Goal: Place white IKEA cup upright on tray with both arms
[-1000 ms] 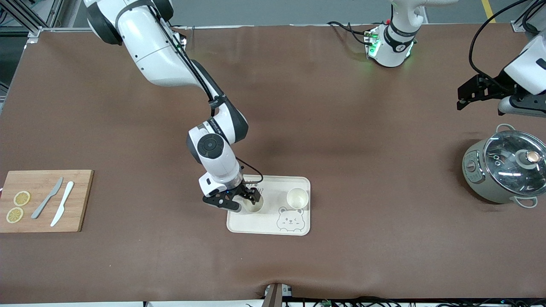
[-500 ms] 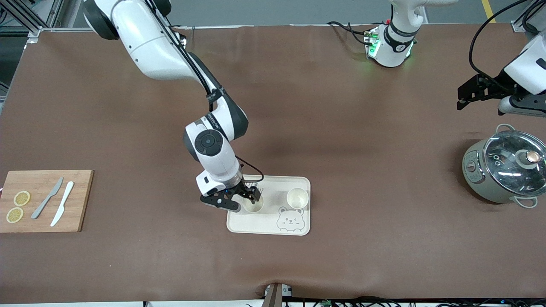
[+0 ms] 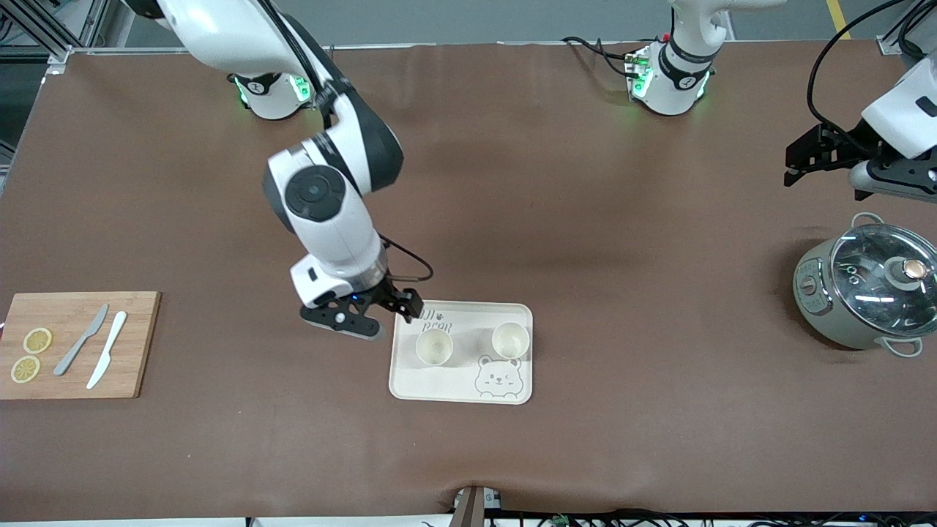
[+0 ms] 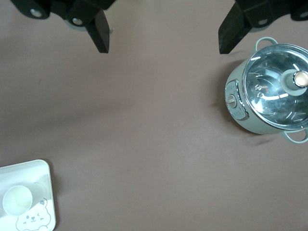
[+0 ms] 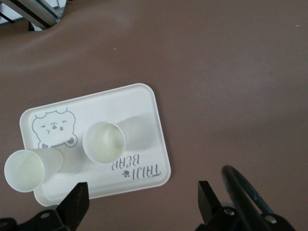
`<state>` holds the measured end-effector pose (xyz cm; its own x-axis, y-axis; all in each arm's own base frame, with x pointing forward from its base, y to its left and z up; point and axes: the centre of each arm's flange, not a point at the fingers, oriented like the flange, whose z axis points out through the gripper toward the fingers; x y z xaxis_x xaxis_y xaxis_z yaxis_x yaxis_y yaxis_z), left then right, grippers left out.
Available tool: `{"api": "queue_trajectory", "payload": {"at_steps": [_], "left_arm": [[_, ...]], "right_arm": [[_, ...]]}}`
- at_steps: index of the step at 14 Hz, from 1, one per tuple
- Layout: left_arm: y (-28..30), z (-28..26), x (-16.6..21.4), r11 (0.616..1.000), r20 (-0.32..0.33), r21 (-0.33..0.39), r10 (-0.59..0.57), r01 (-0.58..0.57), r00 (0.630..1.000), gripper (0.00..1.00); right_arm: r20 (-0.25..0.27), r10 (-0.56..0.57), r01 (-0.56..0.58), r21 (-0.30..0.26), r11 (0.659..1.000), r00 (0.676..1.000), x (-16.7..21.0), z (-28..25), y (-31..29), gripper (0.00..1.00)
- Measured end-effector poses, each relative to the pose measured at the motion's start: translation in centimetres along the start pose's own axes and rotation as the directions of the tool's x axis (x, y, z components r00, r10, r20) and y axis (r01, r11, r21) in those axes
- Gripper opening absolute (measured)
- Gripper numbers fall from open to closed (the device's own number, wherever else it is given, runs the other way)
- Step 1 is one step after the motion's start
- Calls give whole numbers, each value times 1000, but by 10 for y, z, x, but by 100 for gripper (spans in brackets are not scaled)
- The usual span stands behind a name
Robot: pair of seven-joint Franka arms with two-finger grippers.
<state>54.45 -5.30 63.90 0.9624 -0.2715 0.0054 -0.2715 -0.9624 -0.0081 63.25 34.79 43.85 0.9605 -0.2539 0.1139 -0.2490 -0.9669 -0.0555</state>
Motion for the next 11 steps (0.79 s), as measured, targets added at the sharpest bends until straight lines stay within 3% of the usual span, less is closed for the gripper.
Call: {"api": "queue_trajectory", "payload": {"at_steps": [3,6,11], "left_arm": [[0,0,0,1000,0,0,1,-1,1000,100],[-1,-2,2,1000,-23,4,-3,3,1000,100],[-4,-5,5,999,-55,7,-53,53,997,100]], "right_arm": [[64,-56,58,-37,998,996,18,-63,58,100],[123,-123,127,-31,991,985,38,-116,133,100],[169,-148,156,-34,987,974,53,-175,234,100]]}}
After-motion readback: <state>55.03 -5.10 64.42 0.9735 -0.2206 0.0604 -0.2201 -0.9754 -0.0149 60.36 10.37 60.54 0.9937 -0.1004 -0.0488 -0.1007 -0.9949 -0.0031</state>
